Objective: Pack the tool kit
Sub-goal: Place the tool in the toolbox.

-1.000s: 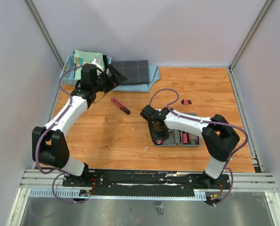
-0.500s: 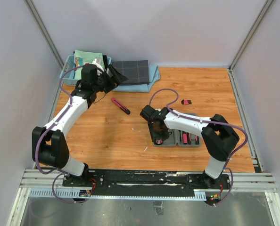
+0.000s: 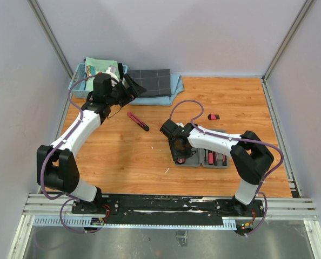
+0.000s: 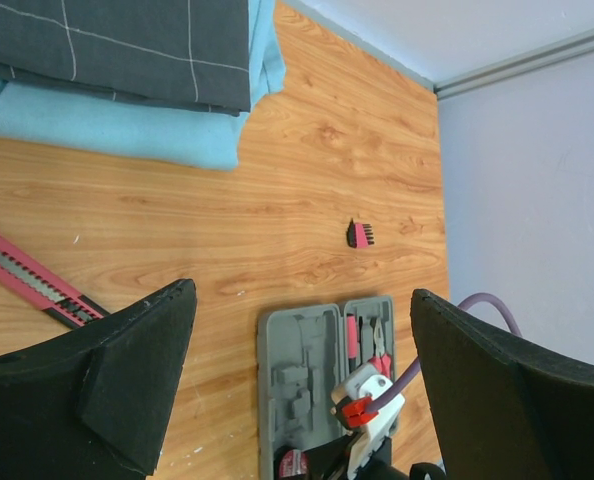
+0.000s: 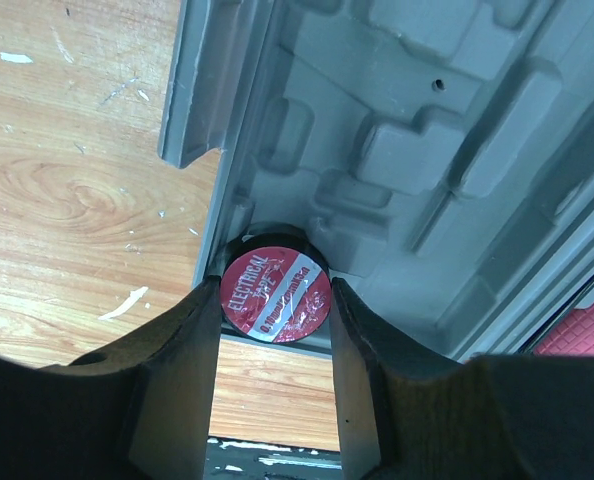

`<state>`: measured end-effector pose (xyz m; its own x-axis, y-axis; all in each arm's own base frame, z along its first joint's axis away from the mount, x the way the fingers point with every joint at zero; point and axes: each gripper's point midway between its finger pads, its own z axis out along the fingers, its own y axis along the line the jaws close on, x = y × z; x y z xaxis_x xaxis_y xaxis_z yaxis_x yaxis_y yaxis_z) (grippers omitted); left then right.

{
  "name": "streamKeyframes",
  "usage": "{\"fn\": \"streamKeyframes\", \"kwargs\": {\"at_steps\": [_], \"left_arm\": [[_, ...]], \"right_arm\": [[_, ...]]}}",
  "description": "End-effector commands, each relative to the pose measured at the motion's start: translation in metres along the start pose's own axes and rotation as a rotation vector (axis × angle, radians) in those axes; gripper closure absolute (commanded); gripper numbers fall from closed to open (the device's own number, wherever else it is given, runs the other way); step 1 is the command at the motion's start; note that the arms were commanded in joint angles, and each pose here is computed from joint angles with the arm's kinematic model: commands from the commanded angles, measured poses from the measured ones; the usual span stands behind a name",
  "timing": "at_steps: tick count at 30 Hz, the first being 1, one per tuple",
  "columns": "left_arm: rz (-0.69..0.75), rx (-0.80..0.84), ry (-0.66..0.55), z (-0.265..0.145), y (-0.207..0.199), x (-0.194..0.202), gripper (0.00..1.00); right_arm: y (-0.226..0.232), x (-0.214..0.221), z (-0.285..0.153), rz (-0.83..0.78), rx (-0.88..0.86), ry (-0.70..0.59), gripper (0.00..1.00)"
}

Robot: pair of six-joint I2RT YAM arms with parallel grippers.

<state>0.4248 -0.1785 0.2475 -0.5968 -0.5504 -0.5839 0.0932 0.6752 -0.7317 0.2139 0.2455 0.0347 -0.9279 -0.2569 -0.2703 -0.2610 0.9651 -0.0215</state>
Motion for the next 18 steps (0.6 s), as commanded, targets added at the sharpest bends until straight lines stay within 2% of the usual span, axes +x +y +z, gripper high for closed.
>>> {"fn": "streamKeyframes", "kwargs": {"at_steps": [1,13,15,18], "left_arm": [[0.015,0.043,-0.016,-0.004,-0.013,-0.004,0.08],[0.013,0.048,-0.012,-0.006,-0.013,-0.001,0.08],[0.013,0.05,-0.013,-0.006,-0.014,-0.001,0.08],[0.012,0.052,-0.013,-0.006,-0.014,-0.002,0.08]], "right_arm": [[0.001,-0.001,0.01,-0.023,0.016,-0.005,0.82],[0.005,0.001,0.023,-0.058,-0.001,0.01,0.83],[0.007,0.002,0.024,-0.062,-0.009,0.018,0.75],[0.006,0.001,0.02,-0.059,-0.008,0.005,0.56]]}}
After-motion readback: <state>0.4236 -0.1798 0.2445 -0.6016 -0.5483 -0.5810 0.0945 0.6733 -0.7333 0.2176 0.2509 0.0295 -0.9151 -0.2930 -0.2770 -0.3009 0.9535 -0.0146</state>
